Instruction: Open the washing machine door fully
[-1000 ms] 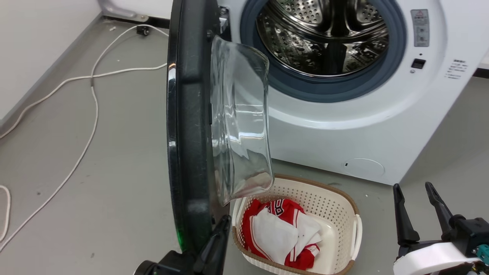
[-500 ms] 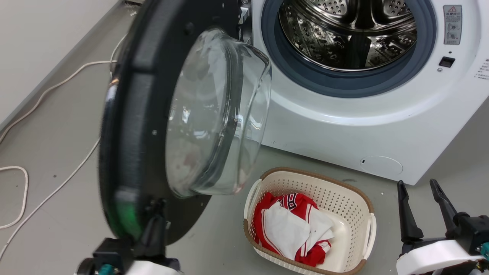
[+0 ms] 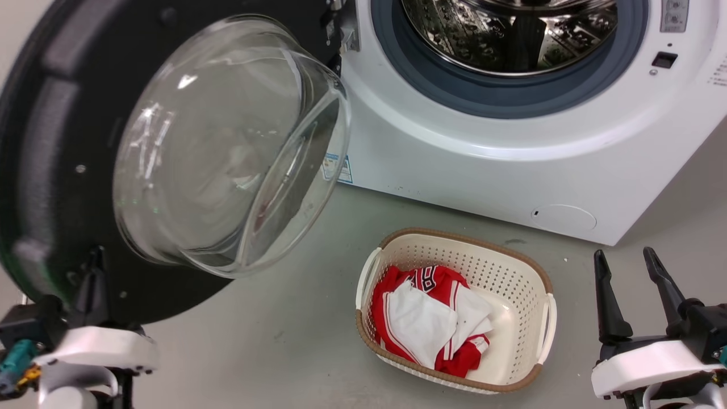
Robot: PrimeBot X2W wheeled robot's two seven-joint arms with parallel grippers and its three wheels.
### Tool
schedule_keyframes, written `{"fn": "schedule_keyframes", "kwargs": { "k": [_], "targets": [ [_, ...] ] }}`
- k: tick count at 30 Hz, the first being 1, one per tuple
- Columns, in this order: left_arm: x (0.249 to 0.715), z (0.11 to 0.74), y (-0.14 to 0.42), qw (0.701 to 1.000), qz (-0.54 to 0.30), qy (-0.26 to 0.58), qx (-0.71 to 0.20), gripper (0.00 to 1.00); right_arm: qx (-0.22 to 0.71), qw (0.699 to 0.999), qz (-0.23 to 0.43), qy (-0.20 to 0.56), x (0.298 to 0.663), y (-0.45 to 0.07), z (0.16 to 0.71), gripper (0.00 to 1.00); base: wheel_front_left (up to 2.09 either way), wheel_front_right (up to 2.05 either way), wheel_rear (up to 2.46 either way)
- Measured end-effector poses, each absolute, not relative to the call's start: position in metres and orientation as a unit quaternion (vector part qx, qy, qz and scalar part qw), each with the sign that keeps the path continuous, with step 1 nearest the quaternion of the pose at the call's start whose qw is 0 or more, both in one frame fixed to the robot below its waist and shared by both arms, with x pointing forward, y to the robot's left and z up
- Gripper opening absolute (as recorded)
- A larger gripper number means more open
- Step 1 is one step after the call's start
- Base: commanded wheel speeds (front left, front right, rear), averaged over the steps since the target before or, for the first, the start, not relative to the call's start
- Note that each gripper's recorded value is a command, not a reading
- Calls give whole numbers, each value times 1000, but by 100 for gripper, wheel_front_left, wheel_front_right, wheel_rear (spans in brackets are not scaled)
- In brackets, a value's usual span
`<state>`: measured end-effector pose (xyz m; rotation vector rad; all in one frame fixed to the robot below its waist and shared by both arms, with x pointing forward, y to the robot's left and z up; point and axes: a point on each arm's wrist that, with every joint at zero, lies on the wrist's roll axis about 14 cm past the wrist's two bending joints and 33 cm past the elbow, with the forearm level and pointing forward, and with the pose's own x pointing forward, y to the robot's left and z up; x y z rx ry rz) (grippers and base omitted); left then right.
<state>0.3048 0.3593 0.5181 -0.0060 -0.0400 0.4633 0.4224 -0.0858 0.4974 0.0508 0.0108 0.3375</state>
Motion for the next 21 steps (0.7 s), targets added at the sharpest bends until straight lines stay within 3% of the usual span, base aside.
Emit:
{"fn": "schedule_keyframes", "kwargs": {
  "k": [11,21],
  "targets": [
    [313,517,434,953,301,-2,16,0,26,987,155,13,434,-93,487,100,0,0,0],
    [317,518,453,948,319,-1,14,0,26,988,149,8,435,-97,489,100,0,0,0]
  ]
}}
